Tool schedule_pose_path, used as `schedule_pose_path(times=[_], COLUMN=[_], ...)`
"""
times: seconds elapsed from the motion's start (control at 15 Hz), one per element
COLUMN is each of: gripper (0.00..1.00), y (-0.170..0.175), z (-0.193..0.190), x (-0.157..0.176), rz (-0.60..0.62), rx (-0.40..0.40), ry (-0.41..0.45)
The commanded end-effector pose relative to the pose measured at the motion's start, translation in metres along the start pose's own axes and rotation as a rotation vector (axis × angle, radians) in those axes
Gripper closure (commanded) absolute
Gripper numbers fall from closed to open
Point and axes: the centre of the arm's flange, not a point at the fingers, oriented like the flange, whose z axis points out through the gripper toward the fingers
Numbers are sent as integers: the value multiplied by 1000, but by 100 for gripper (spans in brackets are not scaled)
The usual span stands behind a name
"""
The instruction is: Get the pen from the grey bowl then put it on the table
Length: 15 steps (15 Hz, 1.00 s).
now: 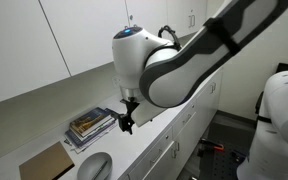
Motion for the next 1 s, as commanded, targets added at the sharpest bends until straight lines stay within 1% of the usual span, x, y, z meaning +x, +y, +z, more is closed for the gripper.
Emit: schedule_pose_path(times=[0.0,0.2,0.47,0.67,0.8,0.87,0.93], gripper=[0,0,0,0,0,0,0], y=[-38,-53,-74,-87,-97,-103,-107], z=[37,65,100,124,136,140,141], x=[44,65,86,99,105,107,106], rz=[204,374,598,730,805,848,865], rx=[-17,-51,-97,-128,-129,-144,-164], ry=[6,-4,-48,-149,-241,-279,-320])
